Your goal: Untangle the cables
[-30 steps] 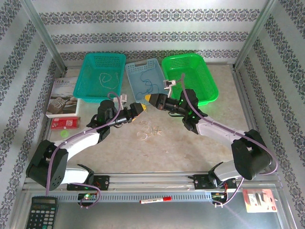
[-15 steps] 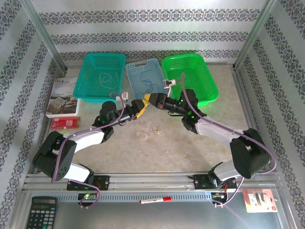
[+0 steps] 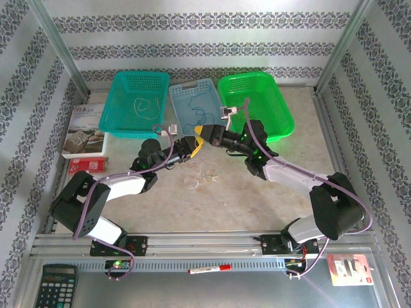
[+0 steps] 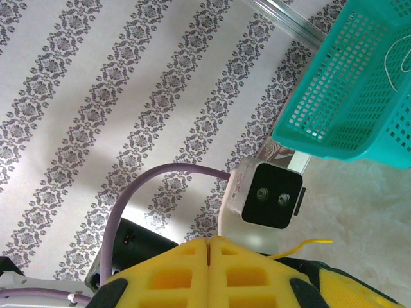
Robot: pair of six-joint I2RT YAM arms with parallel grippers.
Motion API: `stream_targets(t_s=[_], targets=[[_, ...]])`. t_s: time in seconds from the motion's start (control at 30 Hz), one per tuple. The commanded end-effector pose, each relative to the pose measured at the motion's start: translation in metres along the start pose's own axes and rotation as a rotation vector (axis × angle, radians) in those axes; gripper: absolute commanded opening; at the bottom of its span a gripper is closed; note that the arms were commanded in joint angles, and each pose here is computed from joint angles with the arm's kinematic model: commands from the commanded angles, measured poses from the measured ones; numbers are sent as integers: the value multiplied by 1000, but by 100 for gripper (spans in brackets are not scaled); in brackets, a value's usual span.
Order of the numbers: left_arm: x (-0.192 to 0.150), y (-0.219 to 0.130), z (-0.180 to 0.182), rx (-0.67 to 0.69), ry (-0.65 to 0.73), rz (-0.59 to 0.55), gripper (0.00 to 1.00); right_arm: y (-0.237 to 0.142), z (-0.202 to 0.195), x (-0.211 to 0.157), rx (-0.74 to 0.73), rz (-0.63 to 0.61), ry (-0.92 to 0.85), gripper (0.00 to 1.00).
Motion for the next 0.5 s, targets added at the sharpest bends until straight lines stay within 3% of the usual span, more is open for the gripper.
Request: stream_targets(t_s=[0.0, 0.17, 0.47], targets=[[-3, 4, -16, -75, 28, -9, 39, -1, 10, 4, 40, -15, -21, 0], [-10, 7, -19, -97, 27, 4, 34, -1, 9, 7, 37, -21, -19, 0], [-20, 9, -13, -97, 15, 20, 0, -6, 16, 16, 48, -43, -26, 0]])
Point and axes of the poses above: each hand's point on the last joint's axis, 136 mm out from that joint toward the fingers, its own y axis out along the fingers, its own z axis along the line the jaws close on, x = y × z, the point moved 2 cm from there along -y, back along the fingers, and after that the axes turned 12 degrees about y, right-handed, at the moved point
